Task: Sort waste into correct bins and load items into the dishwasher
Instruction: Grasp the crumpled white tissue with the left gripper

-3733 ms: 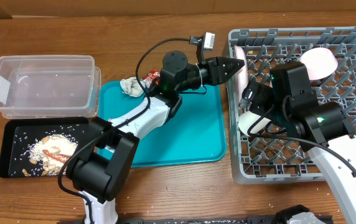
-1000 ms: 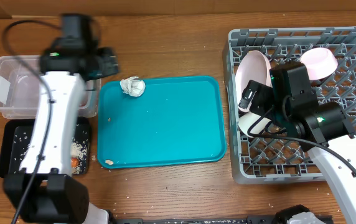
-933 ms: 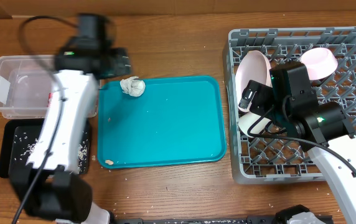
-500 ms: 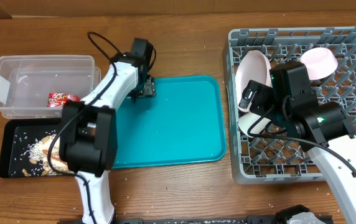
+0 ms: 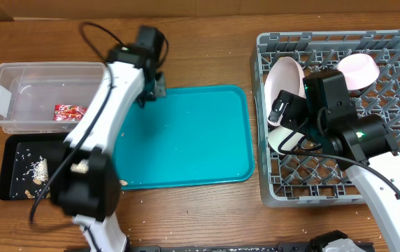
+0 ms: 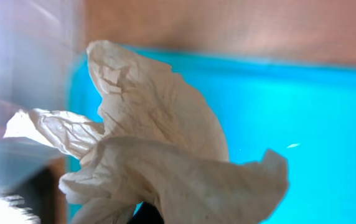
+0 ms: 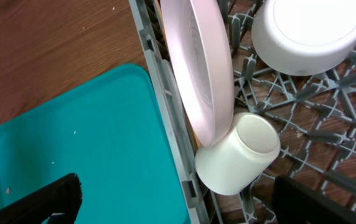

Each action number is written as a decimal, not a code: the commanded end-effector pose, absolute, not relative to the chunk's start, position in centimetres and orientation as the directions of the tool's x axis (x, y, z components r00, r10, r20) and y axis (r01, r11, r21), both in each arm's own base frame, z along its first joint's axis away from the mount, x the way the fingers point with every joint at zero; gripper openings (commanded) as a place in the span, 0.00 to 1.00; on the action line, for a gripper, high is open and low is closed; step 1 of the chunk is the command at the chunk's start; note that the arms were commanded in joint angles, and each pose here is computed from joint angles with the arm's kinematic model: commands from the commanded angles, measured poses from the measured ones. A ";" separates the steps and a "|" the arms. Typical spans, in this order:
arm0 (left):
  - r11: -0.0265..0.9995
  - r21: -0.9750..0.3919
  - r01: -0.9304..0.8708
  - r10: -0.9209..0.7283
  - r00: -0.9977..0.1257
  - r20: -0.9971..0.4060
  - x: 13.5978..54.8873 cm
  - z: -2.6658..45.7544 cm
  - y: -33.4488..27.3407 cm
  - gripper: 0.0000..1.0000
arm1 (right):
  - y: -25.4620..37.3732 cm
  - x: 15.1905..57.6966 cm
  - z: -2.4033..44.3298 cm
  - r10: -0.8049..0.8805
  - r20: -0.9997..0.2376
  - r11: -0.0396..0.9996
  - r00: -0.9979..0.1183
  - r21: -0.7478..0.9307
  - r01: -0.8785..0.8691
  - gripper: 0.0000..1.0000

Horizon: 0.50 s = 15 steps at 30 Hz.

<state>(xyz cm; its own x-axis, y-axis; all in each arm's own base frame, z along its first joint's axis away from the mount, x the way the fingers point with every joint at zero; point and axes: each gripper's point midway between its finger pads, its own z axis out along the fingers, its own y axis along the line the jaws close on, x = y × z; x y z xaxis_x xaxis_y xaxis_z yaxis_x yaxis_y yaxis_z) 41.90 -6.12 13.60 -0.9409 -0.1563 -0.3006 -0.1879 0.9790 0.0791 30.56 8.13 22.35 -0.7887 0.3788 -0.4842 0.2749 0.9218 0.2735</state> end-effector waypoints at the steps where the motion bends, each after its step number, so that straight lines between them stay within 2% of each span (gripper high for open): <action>1: 0.937 0.115 -0.331 -0.235 -0.837 -0.495 41.5 21.7 -0.8 0.04 | 8.1 30.6 23.1 0.391 -0.497 0.916 -0.775 0.291 0.275 1.00; 3: 0.911 0.119 -0.396 -0.288 -0.814 -0.504 41.1 22.4 2.1 0.04 | 8.1 30.6 23.1 0.391 -0.498 0.916 -0.774 0.291 0.275 1.00; 7: 0.868 0.122 -0.481 -0.384 -0.807 -0.449 40.2 20.5 6.8 0.06 | 8.1 30.6 23.1 0.391 -0.498 0.916 -0.774 0.291 0.275 1.00; 8: 0.857 0.131 -0.498 -0.404 -0.808 -0.428 39.9 19.8 8.4 0.24 | 8.1 30.6 23.1 0.391 -0.497 0.916 -0.775 0.291 0.275 1.00; 11: 0.860 0.112 -0.498 -0.415 -0.810 -0.413 39.8 19.5 10.0 0.52 | 8.1 30.6 23.1 0.390 -0.498 0.916 -0.775 0.291 0.275 1.00; 13: 0.864 0.093 -0.494 -0.421 -0.812 -0.405 39.4 20.0 10.5 0.61 | 8.1 30.6 23.1 0.391 -0.497 0.916 -0.775 0.291 0.275 1.00; 15: 0.858 0.090 -0.505 -0.433 -0.807 -0.400 38.4 21.3 10.8 0.65 | 8.1 30.6 23.1 0.391 -0.497 0.916 -0.775 0.291 0.275 1.00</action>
